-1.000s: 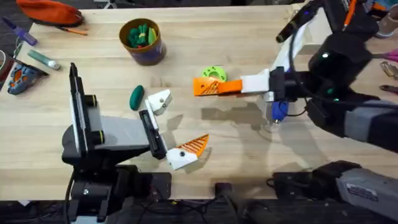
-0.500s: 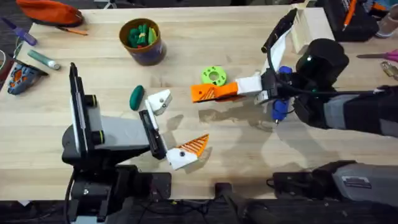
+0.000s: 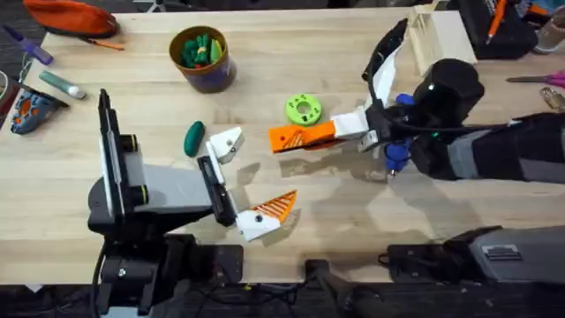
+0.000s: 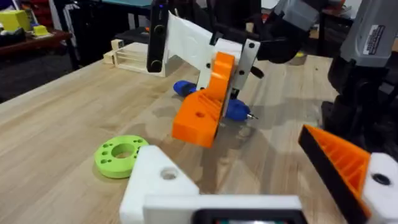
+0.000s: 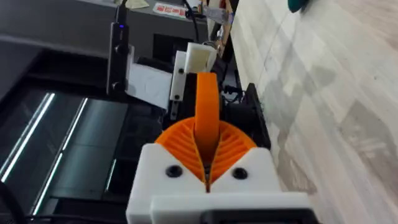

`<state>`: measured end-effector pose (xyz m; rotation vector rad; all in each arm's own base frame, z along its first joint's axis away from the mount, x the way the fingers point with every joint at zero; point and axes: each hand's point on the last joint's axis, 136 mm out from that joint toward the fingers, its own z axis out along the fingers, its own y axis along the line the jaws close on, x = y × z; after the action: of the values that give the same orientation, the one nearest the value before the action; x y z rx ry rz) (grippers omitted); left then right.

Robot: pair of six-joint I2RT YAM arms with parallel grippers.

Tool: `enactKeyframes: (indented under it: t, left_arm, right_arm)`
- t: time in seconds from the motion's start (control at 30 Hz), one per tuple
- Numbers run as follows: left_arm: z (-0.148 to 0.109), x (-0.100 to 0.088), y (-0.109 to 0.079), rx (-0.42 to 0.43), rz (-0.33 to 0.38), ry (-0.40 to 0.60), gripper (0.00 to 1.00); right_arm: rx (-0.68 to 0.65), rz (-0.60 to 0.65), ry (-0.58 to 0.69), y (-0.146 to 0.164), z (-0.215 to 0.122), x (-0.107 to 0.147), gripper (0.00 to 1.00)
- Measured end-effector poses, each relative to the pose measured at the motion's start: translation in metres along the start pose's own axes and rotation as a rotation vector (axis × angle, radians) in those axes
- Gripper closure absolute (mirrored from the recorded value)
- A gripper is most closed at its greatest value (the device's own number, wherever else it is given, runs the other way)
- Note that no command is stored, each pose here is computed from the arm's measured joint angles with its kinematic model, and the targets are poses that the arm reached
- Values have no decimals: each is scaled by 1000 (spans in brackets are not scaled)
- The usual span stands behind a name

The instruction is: Pick up the gripper from the table and insert it into the empty holder that is missing its gripper. Then pick up a screw, insert it into the mounting hole, and use the screwdriver to tighten it. Finally, clean up the table by picking up the vegetable and placing it into the bucket.

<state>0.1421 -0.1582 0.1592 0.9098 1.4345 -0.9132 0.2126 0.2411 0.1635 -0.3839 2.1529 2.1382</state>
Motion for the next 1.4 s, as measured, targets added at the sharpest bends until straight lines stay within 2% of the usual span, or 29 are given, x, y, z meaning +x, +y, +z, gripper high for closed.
enactKeyframes:
  t: [0.4,0.83,1.4]
  left_arm:
    - [0,0,0,0,0,0,15]
    - [0,0,0,0,0,0,16]
    - [0,0,0,0,0,0,15]
  right_arm:
    - [-16,77,60,4,7,11,989]
    - [-27,69,102,8,22,4,989]
    - [-10,94,84,2,35,4,989]
